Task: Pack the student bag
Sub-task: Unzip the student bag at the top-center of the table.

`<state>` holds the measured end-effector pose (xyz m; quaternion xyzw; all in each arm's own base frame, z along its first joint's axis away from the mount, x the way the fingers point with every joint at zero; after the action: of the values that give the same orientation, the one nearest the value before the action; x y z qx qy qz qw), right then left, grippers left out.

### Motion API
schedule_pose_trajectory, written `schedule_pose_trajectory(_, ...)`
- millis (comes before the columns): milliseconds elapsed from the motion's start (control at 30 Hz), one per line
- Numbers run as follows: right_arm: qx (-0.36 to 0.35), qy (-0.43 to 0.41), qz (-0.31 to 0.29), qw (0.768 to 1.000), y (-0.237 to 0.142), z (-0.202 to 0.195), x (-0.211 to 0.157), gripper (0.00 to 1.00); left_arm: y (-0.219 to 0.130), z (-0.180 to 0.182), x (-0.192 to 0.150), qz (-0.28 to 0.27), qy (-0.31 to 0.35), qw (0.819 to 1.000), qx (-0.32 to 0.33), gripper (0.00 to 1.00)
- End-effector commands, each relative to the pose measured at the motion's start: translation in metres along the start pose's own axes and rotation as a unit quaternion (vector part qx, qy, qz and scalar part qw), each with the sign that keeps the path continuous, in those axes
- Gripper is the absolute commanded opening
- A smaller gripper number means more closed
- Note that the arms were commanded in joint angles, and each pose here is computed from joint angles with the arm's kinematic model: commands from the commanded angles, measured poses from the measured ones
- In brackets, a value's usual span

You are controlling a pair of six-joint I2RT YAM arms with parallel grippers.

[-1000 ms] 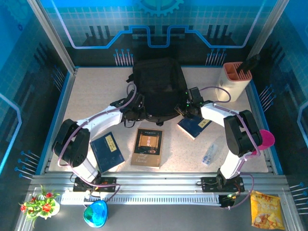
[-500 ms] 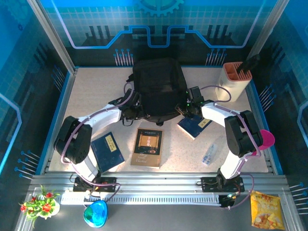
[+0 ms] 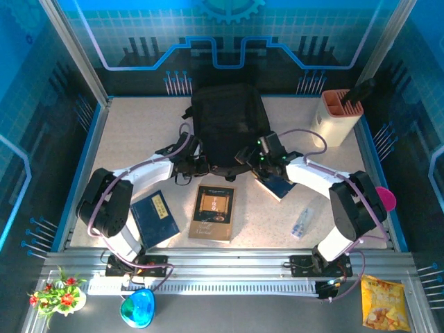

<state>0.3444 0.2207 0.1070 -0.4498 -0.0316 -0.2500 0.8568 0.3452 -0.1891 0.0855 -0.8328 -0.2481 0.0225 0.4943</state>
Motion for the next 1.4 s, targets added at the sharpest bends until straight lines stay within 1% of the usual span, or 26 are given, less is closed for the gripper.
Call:
schedule_pose_trajectory(0,-0.003,0.044,-0.011,0.999,0.009,0.006,0.002,0.81,-0.009,-0.013,-0.003,0.003,0.004,0.999,-0.039,0.0)
schedule_pose_trajectory(67,-0.006,0.051,-0.019,0.999,0.015,0.009,0.002,0.8,-0.01,-0.014,-0.004,0.002,0.006,0.999,-0.041,0.0)
schedule_pose_trajectory(100,-0.011,0.055,-0.021,0.998,0.017,0.008,0.003,0.77,-0.01,-0.015,-0.004,0.002,0.006,0.999,-0.042,0.0)
schedule_pose_trajectory(200,-0.019,0.064,-0.023,0.997,0.025,0.003,0.002,0.62,-0.01,-0.011,-0.004,-0.004,0.006,1.0,-0.03,0.0)
schedule_pose_trajectory(267,-0.025,0.068,-0.026,0.997,0.028,-0.001,0.001,0.49,-0.01,-0.007,-0.003,-0.009,0.007,1.0,-0.016,0.0)
schedule_pose_trajectory(300,-0.026,0.068,-0.027,0.997,0.029,-0.003,0.002,0.44,-0.01,-0.005,-0.003,-0.01,0.007,1.0,-0.012,0.0)
schedule_pose_trajectory(433,-0.034,0.059,-0.039,0.997,0.028,-0.006,0.008,0.29,-0.009,0.003,-0.003,-0.016,0.007,1.0,0.008,0.0)
schedule_pose_trajectory(533,-0.04,0.051,-0.055,0.996,0.021,-0.007,0.015,0.21,-0.009,0.012,0.0,-0.027,0.003,0.999,0.031,0.0)
schedule_pose_trajectory(667,-0.04,0.05,-0.069,0.996,0.012,-0.01,0.021,0.16,-0.006,0.022,0.002,-0.035,0.0,0.998,0.058,0.0)
schedule_pose_trajectory(900,-0.022,0.039,-0.069,0.997,0.008,-0.003,0.023,0.11,0.005,0.032,0.004,-0.035,-0.006,0.995,0.092,0.0)
schedule_pose_trajectory(1033,-0.019,0.032,-0.075,0.996,0.002,0.0,0.026,0.1,0.005,0.04,0.014,-0.058,-0.008,0.991,0.124,0.0)
schedule_pose_trajectory(1100,-0.021,0.028,-0.08,0.996,0.0,-0.001,0.028,0.1,0.003,0.039,0.019,-0.067,-0.007,0.989,0.129,0.0)
schedule_pose_trajectory(1200,-0.022,0.025,-0.082,0.996,-0.003,-0.002,0.03,0.09,-0.002,0.031,0.025,-0.075,0.003,0.99,0.118,0.0)
schedule_pose_trajectory(1333,-0.016,0.005,-0.082,0.996,-0.007,0.002,0.034,0.09,-0.007,0.007,0.015,-0.043,0.038,0.997,0.047,0.0)
schedule_pose_trajectory(1367,-0.016,-0.001,-0.084,0.996,-0.009,0.004,0.035,0.09,-0.009,0.004,0.011,-0.036,0.046,0.998,0.034,0.03)
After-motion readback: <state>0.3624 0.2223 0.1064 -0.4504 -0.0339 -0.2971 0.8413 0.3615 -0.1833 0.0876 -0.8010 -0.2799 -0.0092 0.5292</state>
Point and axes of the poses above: each hand's point on the last joint's axis, 136 mm out from that joint toward the fingers, its own y axis out along the fingers, its own z axis along the line the jaws close on, x = y × z, the point moved 2 cm from there along -y, back along the fingers, and after that the axes turned 15 degrees about -y, right-handed, at the moved point
